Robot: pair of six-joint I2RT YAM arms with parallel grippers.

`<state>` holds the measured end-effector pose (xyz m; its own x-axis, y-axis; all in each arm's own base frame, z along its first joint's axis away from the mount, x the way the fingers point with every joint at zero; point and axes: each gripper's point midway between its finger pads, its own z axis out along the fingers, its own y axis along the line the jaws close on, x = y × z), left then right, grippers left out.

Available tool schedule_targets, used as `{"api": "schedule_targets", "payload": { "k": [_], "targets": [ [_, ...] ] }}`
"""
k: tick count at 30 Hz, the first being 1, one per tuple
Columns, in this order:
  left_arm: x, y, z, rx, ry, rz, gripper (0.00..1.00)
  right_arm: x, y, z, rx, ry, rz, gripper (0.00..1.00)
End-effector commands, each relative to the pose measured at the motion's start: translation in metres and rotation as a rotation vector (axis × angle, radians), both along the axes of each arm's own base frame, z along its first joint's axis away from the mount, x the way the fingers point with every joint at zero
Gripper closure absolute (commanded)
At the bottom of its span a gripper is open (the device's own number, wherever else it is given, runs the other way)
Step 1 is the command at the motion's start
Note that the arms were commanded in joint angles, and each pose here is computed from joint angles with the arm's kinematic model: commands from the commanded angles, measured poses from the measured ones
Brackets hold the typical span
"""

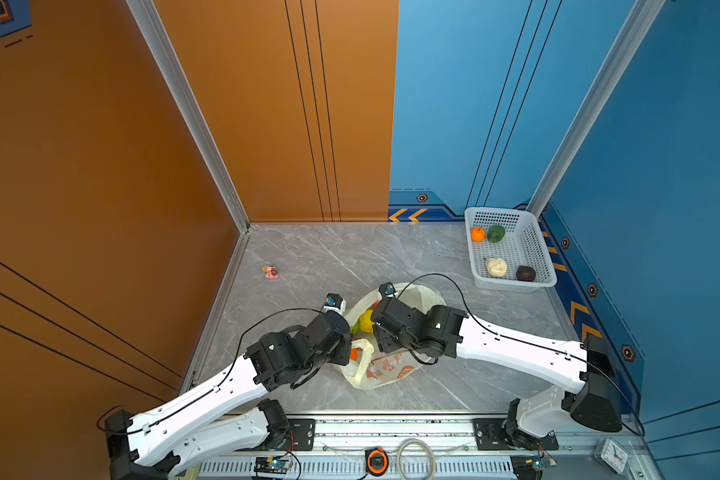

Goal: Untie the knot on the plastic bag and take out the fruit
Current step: 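Grasp the red apple inside the bag with the right gripper, then lift the red apple out of the bag and carry it to the basket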

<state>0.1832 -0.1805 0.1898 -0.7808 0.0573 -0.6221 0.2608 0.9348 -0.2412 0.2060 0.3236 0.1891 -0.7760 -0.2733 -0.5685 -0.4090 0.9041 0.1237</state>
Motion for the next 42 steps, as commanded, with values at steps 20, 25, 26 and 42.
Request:
{"api": "schedule_targets", "payload": {
  "k": [20,25,26,42],
  "targets": [
    [-0.001,0.0,0.009,-0.013,-0.031,-0.004,1.0,0.035,-0.061,0.126,0.227,-0.055,-0.144,0.59],
    [0.0,0.001,0.011,-0.017,-0.035,-0.002,1.0,0.076,-0.11,0.132,0.252,-0.082,-0.27,0.6],
    [0.0,0.001,0.011,-0.018,-0.036,-0.001,1.0,0.087,-0.125,0.131,0.253,-0.083,-0.31,0.6],
    [-0.001,0.002,0.007,-0.009,-0.028,-0.002,1.0,0.209,-0.308,0.063,0.238,-0.062,-0.753,0.6]
  ]
}}
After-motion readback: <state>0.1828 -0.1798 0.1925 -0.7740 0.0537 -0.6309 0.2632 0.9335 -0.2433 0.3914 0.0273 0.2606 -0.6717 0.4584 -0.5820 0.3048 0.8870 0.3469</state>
